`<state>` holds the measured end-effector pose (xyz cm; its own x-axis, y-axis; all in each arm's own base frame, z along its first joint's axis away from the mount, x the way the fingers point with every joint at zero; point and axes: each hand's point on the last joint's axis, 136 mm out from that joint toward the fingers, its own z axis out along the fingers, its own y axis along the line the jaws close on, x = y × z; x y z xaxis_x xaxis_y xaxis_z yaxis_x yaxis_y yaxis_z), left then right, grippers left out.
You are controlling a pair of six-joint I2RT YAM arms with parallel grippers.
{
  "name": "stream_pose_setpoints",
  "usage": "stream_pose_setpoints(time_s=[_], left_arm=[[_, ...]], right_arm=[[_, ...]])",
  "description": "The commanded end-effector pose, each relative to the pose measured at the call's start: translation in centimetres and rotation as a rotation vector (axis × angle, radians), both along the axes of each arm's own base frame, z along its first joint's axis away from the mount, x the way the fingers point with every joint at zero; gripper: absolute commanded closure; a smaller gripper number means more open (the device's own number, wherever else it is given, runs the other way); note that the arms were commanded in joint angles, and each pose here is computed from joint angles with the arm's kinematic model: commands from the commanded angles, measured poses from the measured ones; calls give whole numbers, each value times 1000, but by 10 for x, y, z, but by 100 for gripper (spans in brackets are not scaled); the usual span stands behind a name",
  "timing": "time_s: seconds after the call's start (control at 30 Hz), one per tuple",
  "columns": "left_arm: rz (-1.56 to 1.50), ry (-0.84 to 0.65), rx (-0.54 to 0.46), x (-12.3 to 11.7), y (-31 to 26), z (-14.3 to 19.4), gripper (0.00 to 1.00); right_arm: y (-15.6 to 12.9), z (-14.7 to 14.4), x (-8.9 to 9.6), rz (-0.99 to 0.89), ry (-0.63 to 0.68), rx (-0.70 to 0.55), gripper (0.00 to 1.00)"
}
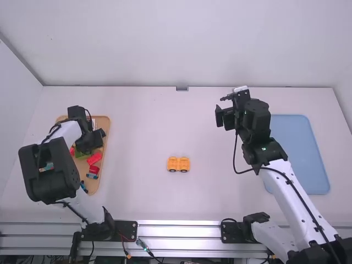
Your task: Assemble lego blocks to make yellow taxi
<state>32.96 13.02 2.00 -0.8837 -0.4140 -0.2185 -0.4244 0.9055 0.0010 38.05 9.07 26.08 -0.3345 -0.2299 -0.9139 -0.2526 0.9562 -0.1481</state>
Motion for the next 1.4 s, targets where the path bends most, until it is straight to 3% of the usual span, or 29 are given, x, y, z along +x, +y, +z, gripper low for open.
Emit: stream_pose_setpoints(time_s=[0.0, 0.37, 1.03, 1.37], left_arm=[[6, 19, 11, -5, -1, -7, 56], [-30, -16, -16, -5, -10, -21, 56], [-48, -65, 36, -8, -6, -41, 61], [-81, -117, 42, 3, -6, -39, 64]], right_arm=[[2, -6, 1, -1, 15, 5, 1], [2, -6, 1, -1, 15, 6, 1], [3, -6, 0, 6, 17, 8, 1], [6, -7, -1, 27, 24, 15, 1]])
